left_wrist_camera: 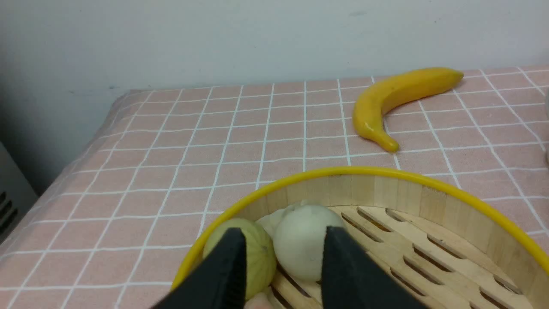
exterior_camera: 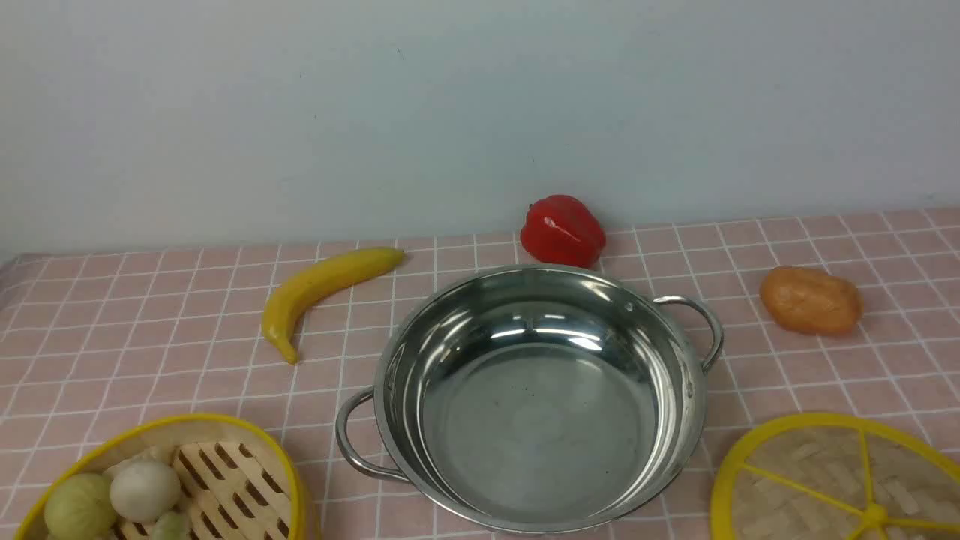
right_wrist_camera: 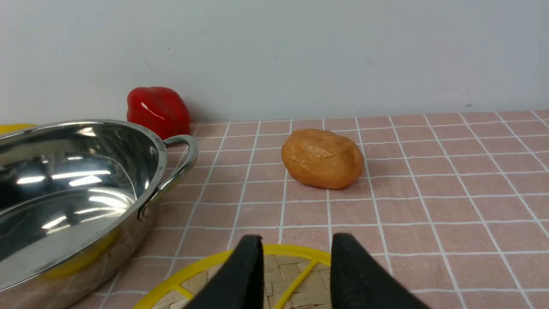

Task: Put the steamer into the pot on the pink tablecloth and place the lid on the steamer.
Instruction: 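Grasp the rim of the steamer basket holding the buns with the left gripper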

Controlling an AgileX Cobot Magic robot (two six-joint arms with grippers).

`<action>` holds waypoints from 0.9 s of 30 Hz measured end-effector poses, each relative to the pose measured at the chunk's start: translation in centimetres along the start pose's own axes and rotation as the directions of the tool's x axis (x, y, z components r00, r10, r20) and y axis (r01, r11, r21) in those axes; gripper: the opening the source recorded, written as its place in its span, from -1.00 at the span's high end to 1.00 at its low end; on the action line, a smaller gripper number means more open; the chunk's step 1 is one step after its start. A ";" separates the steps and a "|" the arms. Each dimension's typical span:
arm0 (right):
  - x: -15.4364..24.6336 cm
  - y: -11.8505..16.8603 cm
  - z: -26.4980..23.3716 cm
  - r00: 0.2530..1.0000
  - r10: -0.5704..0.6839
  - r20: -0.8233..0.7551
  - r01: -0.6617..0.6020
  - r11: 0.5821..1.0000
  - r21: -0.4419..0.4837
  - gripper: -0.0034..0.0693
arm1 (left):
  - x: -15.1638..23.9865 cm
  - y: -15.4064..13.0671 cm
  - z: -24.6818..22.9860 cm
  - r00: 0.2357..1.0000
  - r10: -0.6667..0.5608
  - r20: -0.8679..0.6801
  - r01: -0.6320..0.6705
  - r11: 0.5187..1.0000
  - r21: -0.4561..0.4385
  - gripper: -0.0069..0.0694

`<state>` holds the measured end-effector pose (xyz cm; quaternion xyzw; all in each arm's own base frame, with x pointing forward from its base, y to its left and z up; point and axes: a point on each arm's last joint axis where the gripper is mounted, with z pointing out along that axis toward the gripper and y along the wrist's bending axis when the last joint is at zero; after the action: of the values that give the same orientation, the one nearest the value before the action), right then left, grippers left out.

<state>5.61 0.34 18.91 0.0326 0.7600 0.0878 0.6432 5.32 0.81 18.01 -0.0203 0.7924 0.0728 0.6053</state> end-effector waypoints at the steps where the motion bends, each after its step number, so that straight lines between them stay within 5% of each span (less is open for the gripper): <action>1: 0.0 0.0 0.0 1.000 0.000 0.000 0.000 1.000 0.000 0.24 | 0.0 0.0 0.0 1.000 0.000 0.000 0.000 1.000 0.000 0.18; 27: 0.0 0.0 0.0 1.000 0.000 0.000 0.000 1.000 0.000 0.24 | -0.2 -0.1 0.0 0.999 -0.037 0.026 0.037 0.999 0.007 0.18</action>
<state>5.61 0.34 18.91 0.0326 0.7600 0.0878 0.6432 5.38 0.75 18.24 -0.0322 0.7841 0.0592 0.6170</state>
